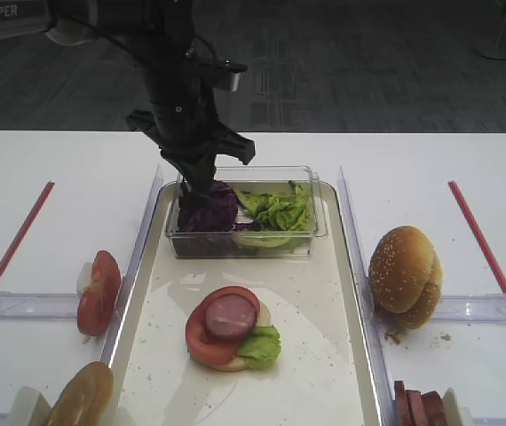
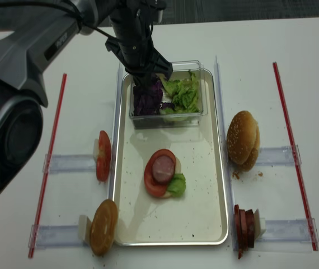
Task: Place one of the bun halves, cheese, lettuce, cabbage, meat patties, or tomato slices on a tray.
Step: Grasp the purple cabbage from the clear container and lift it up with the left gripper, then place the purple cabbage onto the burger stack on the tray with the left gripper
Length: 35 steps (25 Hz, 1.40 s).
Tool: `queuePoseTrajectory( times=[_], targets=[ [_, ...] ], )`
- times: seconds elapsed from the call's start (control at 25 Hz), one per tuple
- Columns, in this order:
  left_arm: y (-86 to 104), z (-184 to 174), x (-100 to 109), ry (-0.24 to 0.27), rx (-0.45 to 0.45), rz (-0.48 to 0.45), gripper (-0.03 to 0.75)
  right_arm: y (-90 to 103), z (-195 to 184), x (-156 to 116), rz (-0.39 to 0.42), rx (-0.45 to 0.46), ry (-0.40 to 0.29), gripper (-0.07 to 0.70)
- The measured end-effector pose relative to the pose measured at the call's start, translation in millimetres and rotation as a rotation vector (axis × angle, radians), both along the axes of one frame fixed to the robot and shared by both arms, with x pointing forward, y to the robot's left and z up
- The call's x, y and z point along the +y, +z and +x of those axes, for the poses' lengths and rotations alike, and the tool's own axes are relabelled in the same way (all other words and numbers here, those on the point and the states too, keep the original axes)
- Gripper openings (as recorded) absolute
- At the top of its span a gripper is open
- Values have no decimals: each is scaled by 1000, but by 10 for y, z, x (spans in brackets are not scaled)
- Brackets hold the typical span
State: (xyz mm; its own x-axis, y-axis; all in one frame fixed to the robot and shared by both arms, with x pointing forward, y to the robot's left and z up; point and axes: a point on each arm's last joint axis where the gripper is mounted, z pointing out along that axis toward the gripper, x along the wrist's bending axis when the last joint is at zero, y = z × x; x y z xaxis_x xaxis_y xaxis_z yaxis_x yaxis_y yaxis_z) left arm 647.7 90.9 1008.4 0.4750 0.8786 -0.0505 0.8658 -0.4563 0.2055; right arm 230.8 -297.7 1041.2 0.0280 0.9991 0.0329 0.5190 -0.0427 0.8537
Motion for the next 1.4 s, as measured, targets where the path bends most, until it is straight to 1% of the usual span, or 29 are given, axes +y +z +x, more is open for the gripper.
queuePoseTrajectory(
  times=[0.28, 0.44, 0.52, 0.68, 0.72, 0.84, 0.96, 1.08, 1.24, 1.4],
  targets=[
    [0, -1, 2, 0, 1, 2, -5, 0, 0, 0, 0, 0, 0, 364],
    [1, -12, -22, 0, 14, -24, -6, 0, 0, 0, 0, 0, 0, 364],
    [3, -33, -59, -12, 12, -20, -6, 0, 0, 0, 0, 0, 0, 364],
    [67, -130, -97, -32, 9, -15, -6, 0, 0, 0, 0, 0, 0, 364],
    [92, -163, -78, -31, 9, -15, -6, 0, 0, 0, 0, 0, 0, 364],
    [74, -322, 19, -33, 44, 17, -6, 0, 0, 0, 0, 0, 0, 364],
    [-37, -562, 143, -30, 105, 42, -6, 0, 0, 0, 0, 0, 0, 364],
    [-78, -805, 263, -20, 114, 34, -6, 0, 0, 0, 0, 0, 0, 364],
    [-75, -1088, 417, -12, 99, 27, -6, 0, 0, 0, 0, 0, 0, 364],
    [-56, -1173, 456, -7, 92, 15, -6, 0, 0, 0, 0, 0, 0, 364]
  ],
)
